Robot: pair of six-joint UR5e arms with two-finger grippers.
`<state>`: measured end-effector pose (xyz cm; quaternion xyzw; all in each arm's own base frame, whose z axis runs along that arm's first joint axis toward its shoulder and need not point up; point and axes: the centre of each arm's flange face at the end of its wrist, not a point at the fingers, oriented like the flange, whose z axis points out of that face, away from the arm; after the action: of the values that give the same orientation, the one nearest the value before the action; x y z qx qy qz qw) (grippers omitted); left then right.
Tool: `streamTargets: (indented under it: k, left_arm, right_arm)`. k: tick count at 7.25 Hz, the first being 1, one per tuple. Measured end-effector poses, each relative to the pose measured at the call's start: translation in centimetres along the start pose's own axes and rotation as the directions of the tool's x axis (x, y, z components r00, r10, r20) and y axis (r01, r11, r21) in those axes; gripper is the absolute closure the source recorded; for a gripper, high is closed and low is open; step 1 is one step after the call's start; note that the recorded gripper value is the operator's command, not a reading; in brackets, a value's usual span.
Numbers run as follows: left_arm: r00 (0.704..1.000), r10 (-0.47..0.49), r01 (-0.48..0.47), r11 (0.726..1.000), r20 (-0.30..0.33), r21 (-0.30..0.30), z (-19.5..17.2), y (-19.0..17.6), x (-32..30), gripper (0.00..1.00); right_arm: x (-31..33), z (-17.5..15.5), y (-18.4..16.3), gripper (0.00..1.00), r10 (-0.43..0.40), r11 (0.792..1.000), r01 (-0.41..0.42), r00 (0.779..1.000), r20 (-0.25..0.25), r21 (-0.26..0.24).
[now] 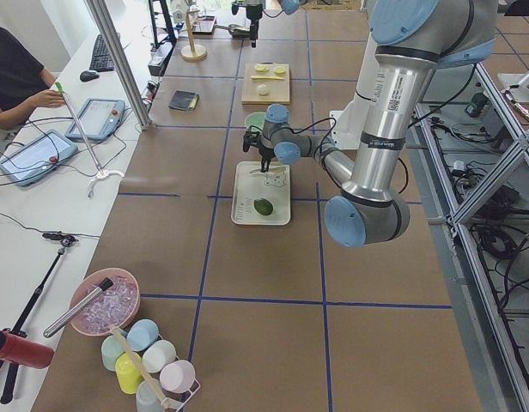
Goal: Put spoon and bun in bowl
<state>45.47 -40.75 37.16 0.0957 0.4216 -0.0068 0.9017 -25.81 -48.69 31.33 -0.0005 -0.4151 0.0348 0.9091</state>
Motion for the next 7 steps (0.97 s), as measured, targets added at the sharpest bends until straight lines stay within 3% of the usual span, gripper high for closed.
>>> streamTargets:
  k: [3, 7]
  left_arm:
    - [0.999, -0.046, 0.046, 0.998, -0.014, 0.04, -4.6, -5.5, 1.8, 1.0]
    - [0.981, -0.13, 0.142, 0.987, -0.144, 0.08, -10.1, -11.1, 4.7, 1.0]
  right_arm:
    - [-3.5, 3.0, 1.8, 0.0, -0.018, 0.999, 0.018, 1.0, 0.002, 0.035]
    - [-5.2, 9.7, 3.3, 0.0, -0.068, 0.996, 0.07, 0.997, -0.038, 0.06]
